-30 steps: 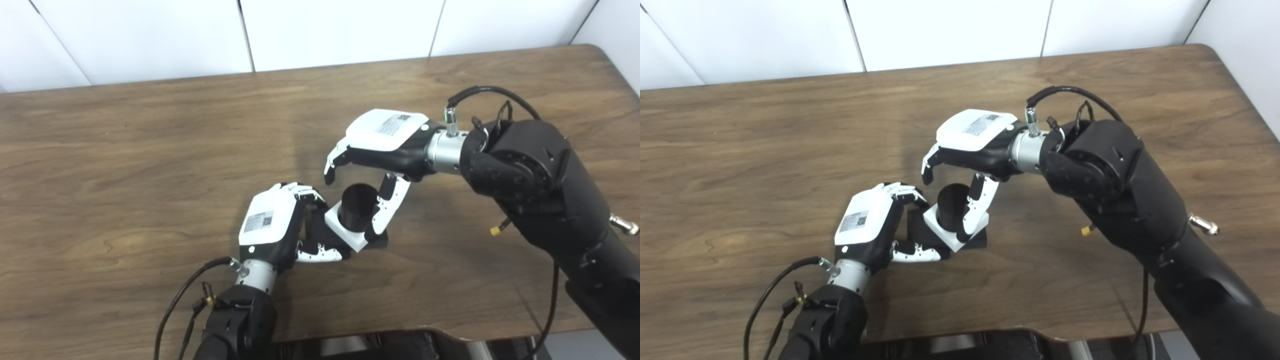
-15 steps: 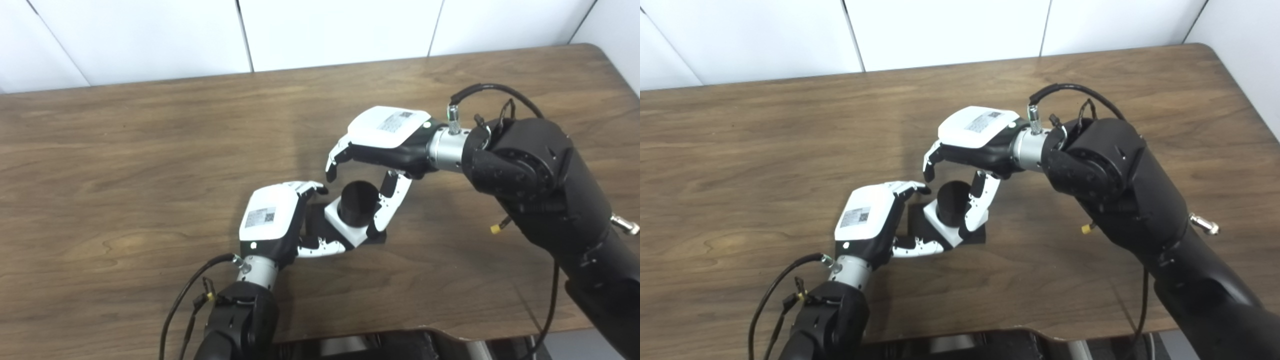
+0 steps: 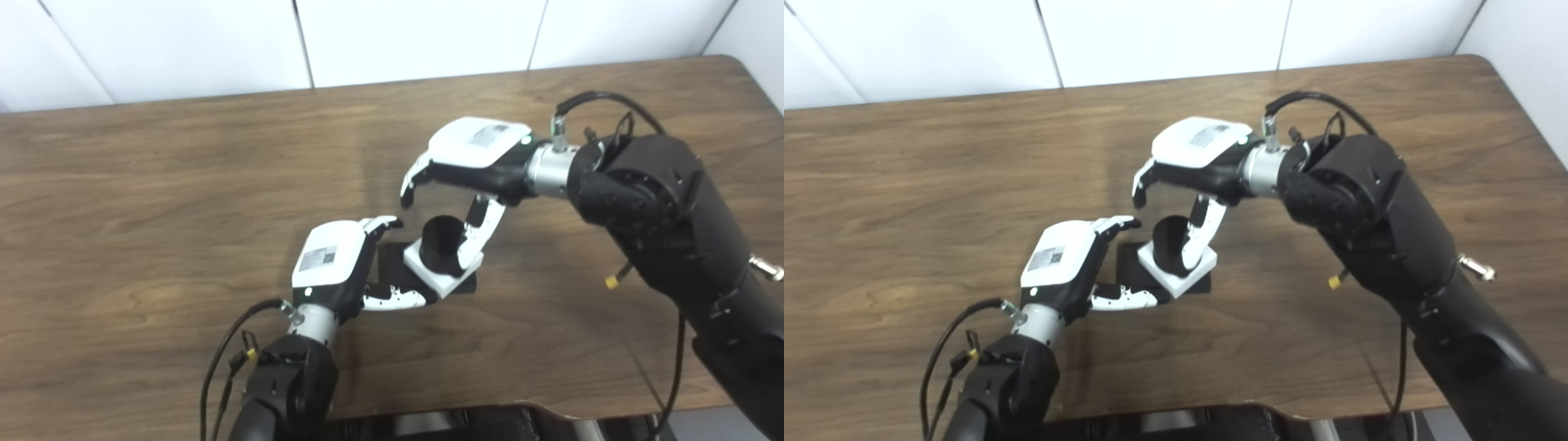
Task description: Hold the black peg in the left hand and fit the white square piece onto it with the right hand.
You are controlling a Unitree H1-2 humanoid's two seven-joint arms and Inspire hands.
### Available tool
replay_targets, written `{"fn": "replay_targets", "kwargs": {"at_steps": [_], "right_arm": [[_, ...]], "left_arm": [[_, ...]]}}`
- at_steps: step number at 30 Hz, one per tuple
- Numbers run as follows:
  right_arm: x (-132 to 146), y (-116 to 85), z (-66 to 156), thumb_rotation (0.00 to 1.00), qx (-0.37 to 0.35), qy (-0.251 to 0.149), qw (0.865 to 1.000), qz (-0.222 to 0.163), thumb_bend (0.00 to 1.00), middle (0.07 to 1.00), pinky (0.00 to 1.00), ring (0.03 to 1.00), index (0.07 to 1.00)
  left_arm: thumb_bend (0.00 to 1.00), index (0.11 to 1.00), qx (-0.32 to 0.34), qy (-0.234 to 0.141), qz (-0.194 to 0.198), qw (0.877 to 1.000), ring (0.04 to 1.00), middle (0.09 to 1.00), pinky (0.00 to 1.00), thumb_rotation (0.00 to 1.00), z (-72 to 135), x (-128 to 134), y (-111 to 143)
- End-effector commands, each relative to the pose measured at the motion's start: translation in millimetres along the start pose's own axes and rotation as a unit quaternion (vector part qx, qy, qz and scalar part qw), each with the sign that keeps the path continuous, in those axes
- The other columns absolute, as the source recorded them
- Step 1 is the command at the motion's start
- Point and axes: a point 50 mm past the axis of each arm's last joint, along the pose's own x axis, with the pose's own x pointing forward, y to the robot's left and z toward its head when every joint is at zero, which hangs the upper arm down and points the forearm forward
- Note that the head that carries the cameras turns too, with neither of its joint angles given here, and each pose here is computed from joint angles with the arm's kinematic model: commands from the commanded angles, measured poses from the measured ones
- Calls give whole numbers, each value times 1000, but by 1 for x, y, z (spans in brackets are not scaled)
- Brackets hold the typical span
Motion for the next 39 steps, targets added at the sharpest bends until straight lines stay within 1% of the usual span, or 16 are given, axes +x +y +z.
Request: {"fn": "replay_targets", "kwargs": {"at_steps": [1,4,10,15,17,22,25,27,28,29,31,32,34,35,37,39], "right_arm": [[-2,-18,1,453,-15,-6,999,-41,1000,820,790,869,726],[0,-19,1,456,-14,-5,999,-43,1000,821,784,869,728],[-4,-20,-4,466,-9,0,999,-46,1000,825,794,873,733],[-5,-21,-9,460,-5,7,998,-55,1000,828,793,872,732],[-6,-21,-12,461,0,8,998,-59,1000,826,788,869,733],[-13,-19,-19,465,20,18,997,-66,1000,825,777,857,754],[-20,-12,-25,438,61,23,995,-72,1000,847,795,869,799],[-26,-4,-33,500,106,23,991,-77,941,863,789,877,860],[-30,1,-37,567,128,27,988,-78,884,883,787,889,902],[-33,5,-41,674,141,31,986,-79,823,910,779,901,949],[-42,17,-50,855,188,44,977,-93,755,946,784,916,986],[-48,24,-54,941,206,51,972,-103,724,969,803,930,995],[-58,36,-61,985,238,63,961,-129,653,987,839,947,999],[-62,42,-64,994,253,70,954,-143,617,994,856,955,1000],[-69,57,-70,999,292,83,937,-172,618,999,867,960,1000],[-74,74,-76,1000,333,93,917,-199,615,1000,933,986,1000]], "left_arm": [[981,823,12,-17,19,1000,823,840,786,517,2,0,23],[997,841,20,-22,-4,1000,832,847,788,507,-5,-2,33],[1000,903,69,-20,-100,992,884,890,853,412,-19,-3,53],[996,911,72,-12,-111,991,889,897,839,374,-29,-4,67],[992,910,57,-7,-97,994,889,900,831,369,-33,-5,73],[989,887,-1,4,-32,999,874,889,783,360,-48,-12,84],[985,889,-35,10,5,999,877,891,753,413,-59,-16,86],[976,896,-57,11,28,998,873,894,728,467,-65,-19,87],[971,902,-70,12,41,997,875,899,723,511,-68,-22,87],[960,909,-84,15,51,995,877,904,717,563,-70,-24,86],[951,923,-131,15,87,987,891,921,726,606,-76,-28,83],[942,921,-163,8,111,980,891,921,732,581,-79,-29,81],[902,911,-214,-3,158,964,896,914,782,494,-85,-31,76],[879,912,-233,-5,176,956,902,916,815,485,-88,-32,74],[840,917,-274,-10,202,940,924,930,880,489,-94,-36,70],[783,970,-288,-5,210,934,958,966,929,624,-98,-42,68]]}}
